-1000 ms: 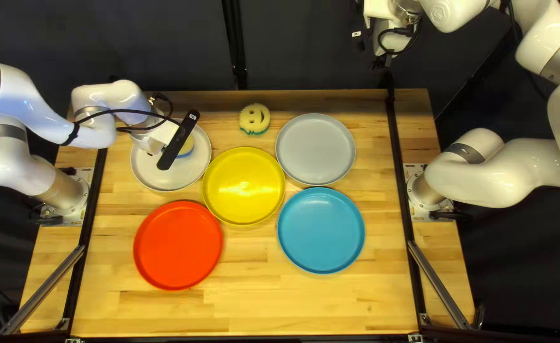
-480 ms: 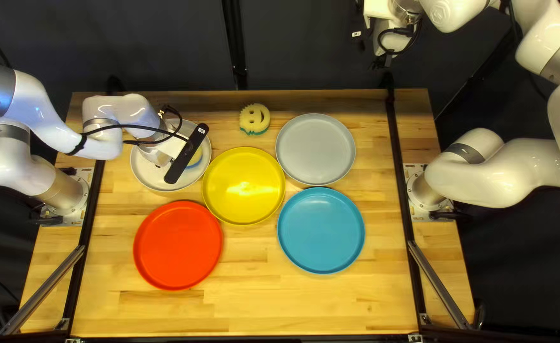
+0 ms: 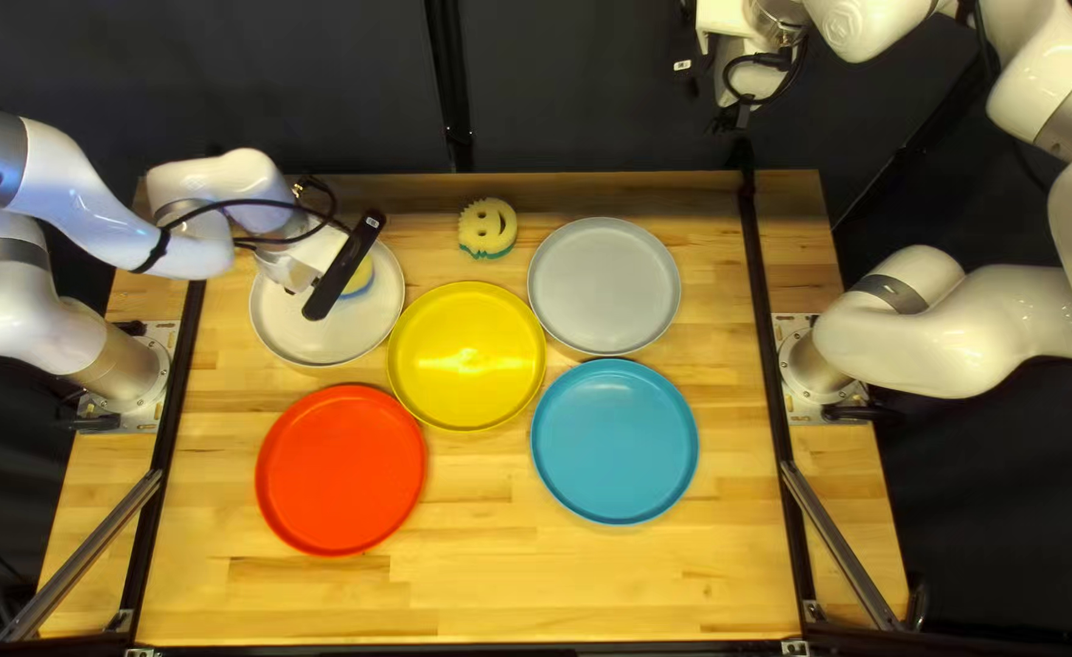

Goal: Pick up sponge and scrub the plate

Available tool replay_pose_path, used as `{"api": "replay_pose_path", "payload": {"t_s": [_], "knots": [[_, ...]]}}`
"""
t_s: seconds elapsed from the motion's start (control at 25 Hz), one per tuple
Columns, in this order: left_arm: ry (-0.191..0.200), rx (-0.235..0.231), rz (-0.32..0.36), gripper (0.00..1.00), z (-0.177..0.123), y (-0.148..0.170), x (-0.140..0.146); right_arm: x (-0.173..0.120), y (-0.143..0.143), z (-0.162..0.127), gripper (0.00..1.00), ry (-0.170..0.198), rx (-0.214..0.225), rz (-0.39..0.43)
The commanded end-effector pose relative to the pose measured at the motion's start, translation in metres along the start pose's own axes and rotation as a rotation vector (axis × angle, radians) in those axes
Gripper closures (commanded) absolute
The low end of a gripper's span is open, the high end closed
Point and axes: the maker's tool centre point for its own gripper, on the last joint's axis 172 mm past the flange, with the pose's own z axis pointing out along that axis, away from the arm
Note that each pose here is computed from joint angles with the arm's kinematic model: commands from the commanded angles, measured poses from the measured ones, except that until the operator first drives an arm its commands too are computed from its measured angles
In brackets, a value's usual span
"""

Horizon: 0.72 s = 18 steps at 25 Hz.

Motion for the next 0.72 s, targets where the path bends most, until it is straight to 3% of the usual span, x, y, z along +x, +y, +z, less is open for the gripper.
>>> {"api": "replay_pose_path", "payload": {"t_s": [0.04,0.24,0.44,0.72], "knots": [[0.008,0.005,0.003,1.00,-0.002,0.009,0.018,0.000,0.000,0.000,0.00,0.000,0.000,0.000],[0.018,0.024,0.030,1.00,-0.001,0.024,0.056,0.000,0.000,0.000,0.00,0.000,0.000,0.000],[0.027,0.045,0.050,1.00,-0.006,0.034,0.072,0.000,0.000,0.000,0.00,0.000,0.000,0.000],[0.017,0.038,0.039,1.00,0.001,0.025,0.042,0.000,0.000,0.000,0.00,0.000,0.000,0.000]]}}
